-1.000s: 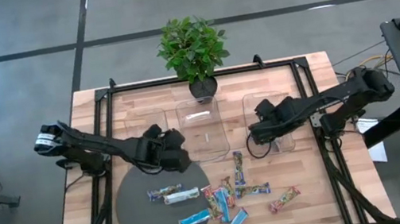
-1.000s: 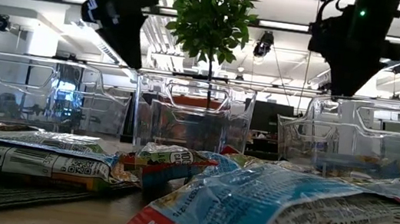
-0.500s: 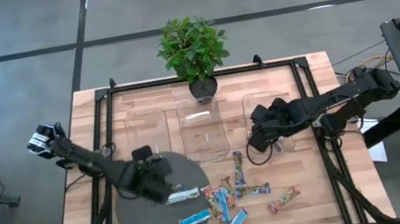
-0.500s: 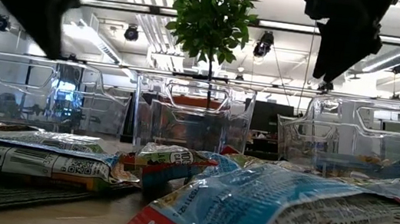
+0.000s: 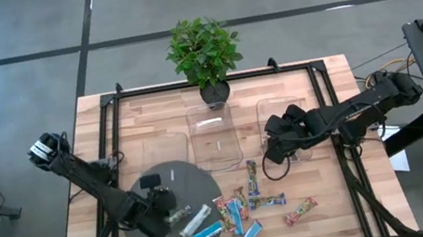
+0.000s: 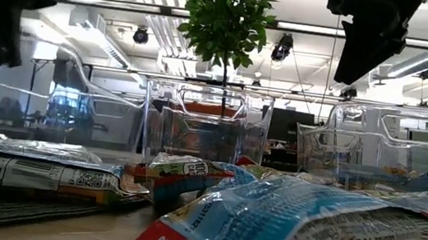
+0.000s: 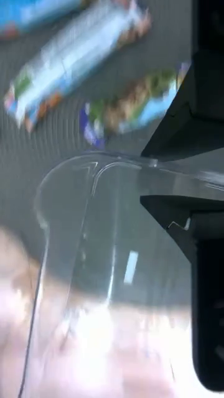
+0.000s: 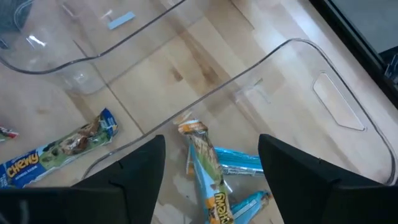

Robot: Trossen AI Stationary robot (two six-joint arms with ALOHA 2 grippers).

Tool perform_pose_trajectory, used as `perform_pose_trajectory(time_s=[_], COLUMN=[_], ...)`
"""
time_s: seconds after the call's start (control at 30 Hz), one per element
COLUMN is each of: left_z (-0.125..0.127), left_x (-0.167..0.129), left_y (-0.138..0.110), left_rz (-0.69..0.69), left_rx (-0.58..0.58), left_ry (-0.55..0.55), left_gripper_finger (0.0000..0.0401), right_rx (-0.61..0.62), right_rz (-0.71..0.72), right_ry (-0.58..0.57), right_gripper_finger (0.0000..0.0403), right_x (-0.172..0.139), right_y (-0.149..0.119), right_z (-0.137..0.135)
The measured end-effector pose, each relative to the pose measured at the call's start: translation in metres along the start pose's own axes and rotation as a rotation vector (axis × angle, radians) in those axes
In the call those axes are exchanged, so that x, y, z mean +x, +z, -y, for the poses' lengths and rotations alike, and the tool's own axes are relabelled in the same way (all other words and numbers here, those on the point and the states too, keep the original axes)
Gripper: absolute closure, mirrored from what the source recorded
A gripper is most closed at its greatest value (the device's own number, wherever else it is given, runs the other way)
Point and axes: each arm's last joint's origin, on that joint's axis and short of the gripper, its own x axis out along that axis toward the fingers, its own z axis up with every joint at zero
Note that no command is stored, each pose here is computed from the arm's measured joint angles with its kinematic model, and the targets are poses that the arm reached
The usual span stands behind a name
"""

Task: Pick and place Granola Bars by type
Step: Adjust the left transparent bin on the table

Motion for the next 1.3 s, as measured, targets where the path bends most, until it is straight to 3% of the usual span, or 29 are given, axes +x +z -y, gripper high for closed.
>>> perform_pose_trajectory(time_s=[0.33, 0.43, 0.53, 0.8, 0.9, 1.1, 1.3], left_z=[-0.018, -0.026, -0.023, 0.02, 0.024, 0.004, -0.028], left_x=[-0.026, -0.021, -0.025, -0.048, -0.033, 0.011, 0.033], left_y=[0.021, 0.026, 0.027, 0.016, 0.012, 0.008, 0.021], left_rz=[0.172, 0.159, 0.121, 0.081, 0.077, 0.033, 0.106], left_rx=[-0.017, -0.08, -0.105, 0.028, 0.022, -0.028, -0.099], left_ry=[0.265, 0.294, 0.229, -0.154, -0.165, -0.066, 0.158], left_gripper_finger=[0.0321, 0.0321, 0.0321, 0.0321, 0.0321, 0.0321, 0.0321], right_rx=[0.003, 0.013, 0.017, 0.037, 0.035, 0.026, 0.056], right_rz=[0.008, 0.023, 0.022, 0.012, 0.012, 0.001, 0.002], right_ry=[-0.008, -0.026, -0.028, -0.02, -0.027, -0.039, -0.039], right_gripper_finger=[0.0154, 0.0154, 0.0154, 0.0163, 0.0165, 0.0165, 0.0165], right_x=[0.0, 0.001, 0.002, 0.002, 0.003, 0.007, 0.007], right_y=[0.0, 0.0, 0.001, 0.0, -0.001, -0.005, -0.005], right_z=[0.0, 0.001, 0.002, 0.001, 0.002, 0.002, 0.002])
